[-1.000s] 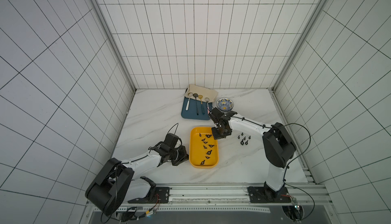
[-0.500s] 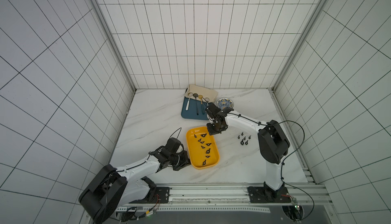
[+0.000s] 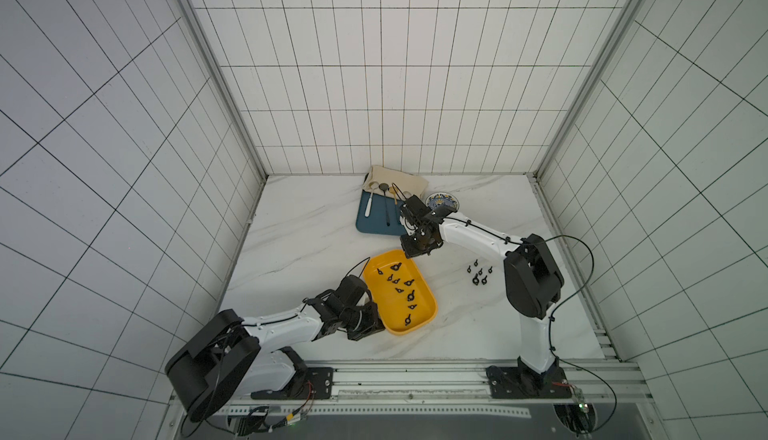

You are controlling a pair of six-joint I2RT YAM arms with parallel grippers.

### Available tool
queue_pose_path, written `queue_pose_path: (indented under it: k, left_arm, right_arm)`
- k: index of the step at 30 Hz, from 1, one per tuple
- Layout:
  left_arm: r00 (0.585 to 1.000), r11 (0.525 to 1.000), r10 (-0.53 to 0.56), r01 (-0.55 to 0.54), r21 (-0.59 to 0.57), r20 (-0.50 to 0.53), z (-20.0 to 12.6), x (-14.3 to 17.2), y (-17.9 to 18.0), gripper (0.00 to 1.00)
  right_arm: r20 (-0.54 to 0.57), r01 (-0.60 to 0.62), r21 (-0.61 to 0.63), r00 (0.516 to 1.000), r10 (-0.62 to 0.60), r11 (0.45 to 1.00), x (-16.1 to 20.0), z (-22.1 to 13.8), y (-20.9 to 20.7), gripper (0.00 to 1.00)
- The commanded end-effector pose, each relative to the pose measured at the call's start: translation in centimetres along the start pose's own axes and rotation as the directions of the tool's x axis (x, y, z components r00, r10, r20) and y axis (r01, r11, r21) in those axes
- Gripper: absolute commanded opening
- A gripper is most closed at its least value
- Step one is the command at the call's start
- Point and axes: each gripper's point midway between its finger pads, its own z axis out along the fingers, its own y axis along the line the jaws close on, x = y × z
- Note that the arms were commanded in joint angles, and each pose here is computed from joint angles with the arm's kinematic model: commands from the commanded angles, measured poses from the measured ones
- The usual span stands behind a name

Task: Take out the wing nut from the storage box
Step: Adjust the storage box at the center of the board.

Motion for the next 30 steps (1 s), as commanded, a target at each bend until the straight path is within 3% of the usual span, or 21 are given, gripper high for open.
queue_pose_path:
  k: [1,9,16,19,23,27,30]
  left_arm:
    - [0.999,0.998,0.04,-0.041,0.038,0.036,0.1,-1.0,-2.1,0.0]
    - [1.0,1.0,0.022,-0.022,-0.014,0.004,1.3,-0.3,-0.9,0.0]
    - [0.999,0.995,0.008,-0.003,-0.095,0.048,0.3,-0.5,1.2,0.0]
    - [0.999,0.99,0.001,0.007,-0.139,0.054,-0.2,-0.3,2.2,0.05]
    - [0.992,0.982,-0.025,0.047,-0.185,0.121,-2.4,-0.9,3.8,0.06]
    - [0.966,0.987,-0.006,0.047,-0.155,0.258,-6.8,-3.1,2.8,0.1]
    - [0.919,0.993,0.044,0.004,-0.119,0.391,-10.3,-5.5,0.9,0.22]
  right_arm:
    - [0.005,0.009,-0.042,1.0,-0.008,0.999,-0.9,0.1,0.7,0.02]
    - [0.043,0.027,0.027,0.999,-0.029,0.999,-1.8,-1.2,-0.4,0.04]
    - [0.08,0.02,0.117,0.996,-0.029,0.993,-1.1,-3.2,-2.2,0.06]
    - [0.094,0.0,0.16,0.995,-0.016,0.987,-0.4,-4.6,-3.1,0.09]
    - [0.122,-0.036,0.218,0.992,0.01,0.975,1.5,-7.3,-3.5,0.13]
    - [0.099,-0.069,0.22,0.994,0.048,0.973,5.0,-7.7,-2.0,0.16]
    - [0.074,-0.093,0.191,0.994,0.08,0.977,7.6,-6.7,-0.4,0.18]
